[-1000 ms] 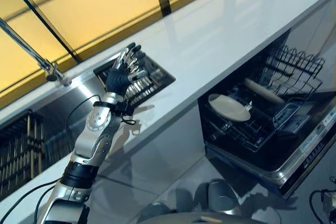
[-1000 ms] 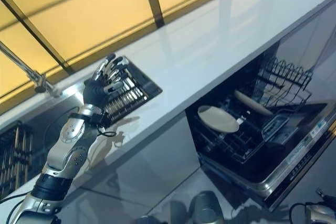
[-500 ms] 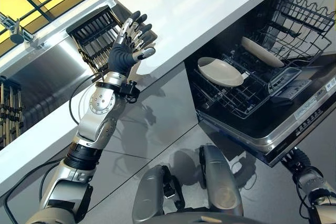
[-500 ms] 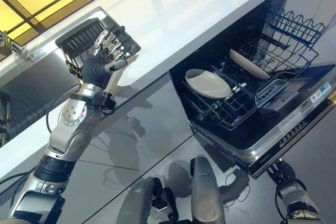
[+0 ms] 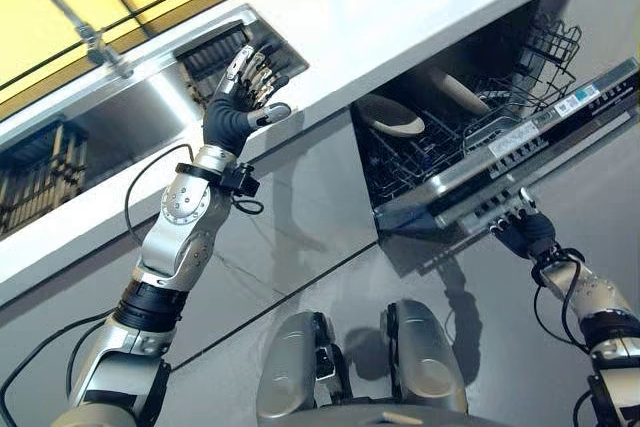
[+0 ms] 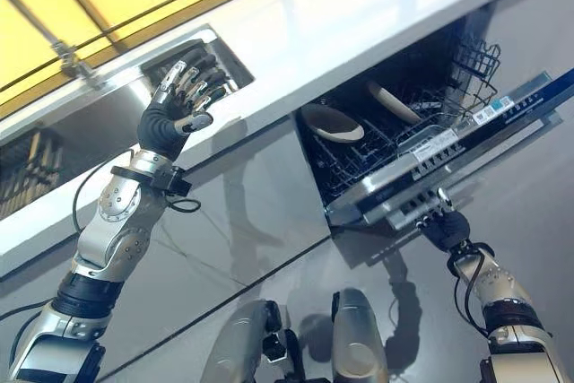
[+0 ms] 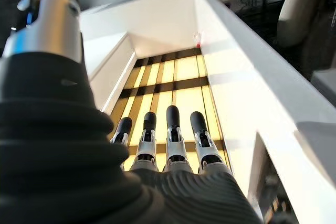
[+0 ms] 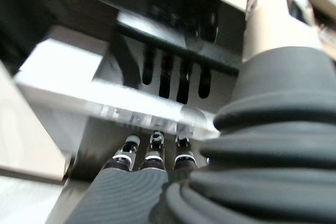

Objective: Take plates into dishwasher

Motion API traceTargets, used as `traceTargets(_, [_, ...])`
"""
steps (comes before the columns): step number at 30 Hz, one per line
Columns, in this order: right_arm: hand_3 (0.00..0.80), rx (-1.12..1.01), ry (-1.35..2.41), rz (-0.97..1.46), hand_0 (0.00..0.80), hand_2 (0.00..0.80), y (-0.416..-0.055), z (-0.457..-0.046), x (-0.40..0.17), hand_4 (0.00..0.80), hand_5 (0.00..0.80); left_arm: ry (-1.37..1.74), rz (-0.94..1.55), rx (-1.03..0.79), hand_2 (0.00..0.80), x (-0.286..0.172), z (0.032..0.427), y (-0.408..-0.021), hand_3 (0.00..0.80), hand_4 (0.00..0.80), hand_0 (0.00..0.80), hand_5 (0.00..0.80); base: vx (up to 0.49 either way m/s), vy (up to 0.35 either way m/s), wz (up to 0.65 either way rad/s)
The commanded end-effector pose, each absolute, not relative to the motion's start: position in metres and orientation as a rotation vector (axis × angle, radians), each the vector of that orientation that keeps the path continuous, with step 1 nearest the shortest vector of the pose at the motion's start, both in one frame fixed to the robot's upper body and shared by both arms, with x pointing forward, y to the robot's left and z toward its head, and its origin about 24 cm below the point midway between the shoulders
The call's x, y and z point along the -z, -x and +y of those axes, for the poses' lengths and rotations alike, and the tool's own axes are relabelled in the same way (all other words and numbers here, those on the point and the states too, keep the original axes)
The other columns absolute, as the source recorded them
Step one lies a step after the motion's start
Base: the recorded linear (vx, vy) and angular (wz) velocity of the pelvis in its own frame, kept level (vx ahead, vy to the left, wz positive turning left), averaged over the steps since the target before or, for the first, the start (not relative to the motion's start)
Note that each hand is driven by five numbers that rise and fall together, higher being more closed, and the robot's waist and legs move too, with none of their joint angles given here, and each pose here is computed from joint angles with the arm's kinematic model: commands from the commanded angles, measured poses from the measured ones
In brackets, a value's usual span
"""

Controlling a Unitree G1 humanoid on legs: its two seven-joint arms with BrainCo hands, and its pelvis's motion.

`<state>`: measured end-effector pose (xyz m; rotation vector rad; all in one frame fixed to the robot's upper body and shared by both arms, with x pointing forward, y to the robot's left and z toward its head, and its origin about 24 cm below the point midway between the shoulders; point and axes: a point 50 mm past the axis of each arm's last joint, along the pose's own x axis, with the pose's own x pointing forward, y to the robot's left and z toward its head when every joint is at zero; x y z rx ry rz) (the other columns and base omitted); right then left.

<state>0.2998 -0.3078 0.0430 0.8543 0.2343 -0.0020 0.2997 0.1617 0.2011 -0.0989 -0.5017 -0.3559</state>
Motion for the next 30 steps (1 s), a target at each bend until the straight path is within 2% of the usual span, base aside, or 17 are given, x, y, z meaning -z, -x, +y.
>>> traceTargets(1, [0.000,-0.297,-0.913,-0.155,0.000,0.000,-0.357,-0.271,-0.149,0.000,0.000,0.122,-0.490,0.309,0.000,-0.198,0.177,-0.306,0.000,0.000,0.000,0.000,0.120,0.004,0.33])
traceTargets(11, [0.000,-0.108,-0.826,-0.008,0.000,0.000,-0.345,-0.284,-0.101,0.000,0.000,0.112,-0.464,0.308,0.000,-0.190,0.185,-0.309,0.000,0.000,0.000,0.000,0.046,0.017,0.14])
traceTargets(16, [0.000,0.049,-0.421,0.226,0.000,0.000,-0.323,-0.311,-0.062,0.000,0.000,0.119,-0.465,0.306,0.000,-0.188,0.186,-0.309,0.000,0.000,0.000,0.000,0.008,0.066,0.06])
traceTargets(24, [0.000,0.121,0.265,0.493,0.000,0.000,-0.297,-0.318,-0.037,0.000,0.000,0.070,-0.504,0.243,0.000,-0.192,0.184,-0.309,0.000,0.000,0.000,0.000,-0.022,0.086,-0.03])
traceTargets(28, [0.000,0.161,0.417,0.574,0.000,0.000,-0.281,-0.325,-0.030,0.000,0.000,0.060,-0.545,0.183,0.000,-0.198,0.189,-0.305,0.000,0.000,0.000,0.000,-0.019,0.060,-0.12])
traceTargets(30, [0.000,0.127,0.437,0.577,0.000,0.000,-0.269,-0.312,-0.027,0.000,0.000,0.054,-0.547,0.141,0.000,-0.195,0.193,-0.300,0.000,0.000,0.000,0.000,0.000,0.054,0.04])
